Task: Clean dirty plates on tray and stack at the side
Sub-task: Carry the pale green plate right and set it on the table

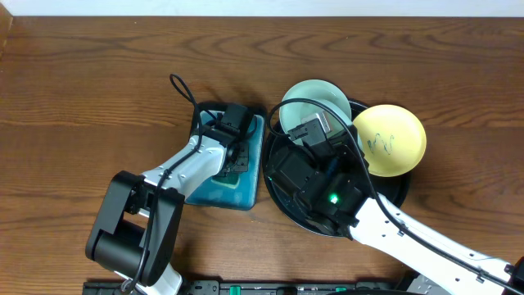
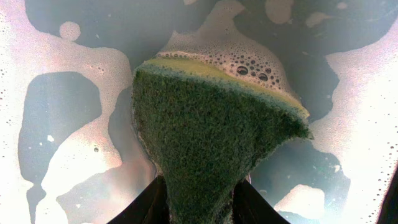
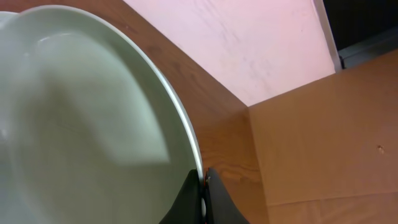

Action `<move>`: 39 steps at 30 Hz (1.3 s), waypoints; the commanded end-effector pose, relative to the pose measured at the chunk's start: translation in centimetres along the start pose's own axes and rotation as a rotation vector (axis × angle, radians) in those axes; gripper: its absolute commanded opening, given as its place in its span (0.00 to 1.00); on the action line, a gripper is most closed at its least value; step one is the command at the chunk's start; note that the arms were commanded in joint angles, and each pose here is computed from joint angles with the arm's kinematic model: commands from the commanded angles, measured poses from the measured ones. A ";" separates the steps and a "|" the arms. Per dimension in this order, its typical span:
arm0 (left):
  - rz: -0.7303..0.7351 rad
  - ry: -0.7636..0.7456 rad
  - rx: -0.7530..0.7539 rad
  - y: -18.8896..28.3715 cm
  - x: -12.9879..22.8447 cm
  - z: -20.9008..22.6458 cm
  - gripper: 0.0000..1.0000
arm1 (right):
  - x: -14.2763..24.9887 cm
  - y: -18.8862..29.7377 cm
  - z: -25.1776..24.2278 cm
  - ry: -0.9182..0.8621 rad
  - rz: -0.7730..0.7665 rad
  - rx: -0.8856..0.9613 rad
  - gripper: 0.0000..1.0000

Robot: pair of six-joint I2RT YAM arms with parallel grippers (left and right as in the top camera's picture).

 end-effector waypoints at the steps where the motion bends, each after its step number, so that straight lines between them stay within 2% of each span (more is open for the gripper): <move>1: 0.062 0.000 -0.001 -1.2 1.5 0.2 0.32 | -0.5 0.0 0.1 -0.082 0.009 -0.034 0.01; 6: 0.062 0.000 -0.001 -1.2 1.5 0.2 0.31 | 1.0 -1.9 0.3 -0.237 0.126 -0.101 0.01; 8: 0.062 0.000 -0.001 -1.2 1.5 0.2 0.08 | 1.8 -2.7 0.2 -0.296 0.186 -0.123 0.01; 14: 0.061 0.000 -0.002 -1.2 1.5 0.2 0.07 | 4.0 -5.7 -0.3 -0.421 0.363 -0.199 0.01; 16: 0.061 0.000 -0.001 -1.2 1.5 0.2 0.10 | 4.6 -6.5 -0.6 -0.454 0.408 -0.221 0.01; 18: 0.061 -0.003 -0.001 -1.2 1.5 0.2 0.24 | 5.1 -7.0 -1.2 -0.487 0.444 -0.236 0.01; 20: 0.059 -0.012 -0.001 -1.1 1.5 0.2 0.27 | 5.4 -7.5 -2.0 -0.523 0.464 -0.237 0.01; 28: 0.011 -0.005 0.012 0.5 0.9 0.2 0.32 | 5.9 -7.7 -6.8 -0.673 0.459 -0.211 0.01; 35: 0.059 0.009 0.003 0.6 1.9 0.4 0.32 | 8.4 -7.9 -11.4 -0.791 0.510 -0.127 0.01; 36: 0.058 0.009 0.003 0.6 1.9 0.4 0.31 | 8.8 -8.0 -11.8 -0.804 0.523 -0.116 0.01; 39: 0.058 0.009 0.003 0.6 1.9 0.4 0.08 | 10.1 -8.6 -12.8 -0.843 0.566 -0.092 0.01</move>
Point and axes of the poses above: each gripper's point midway between its finger pads, its own y axis back along the fingers, its own z axis along the line the jaws close on, x = y × z, the point moved 4 cm from there along y, back along the fingers, and after that the axes turned 8 degrees about -y, right-handed, at the moved point
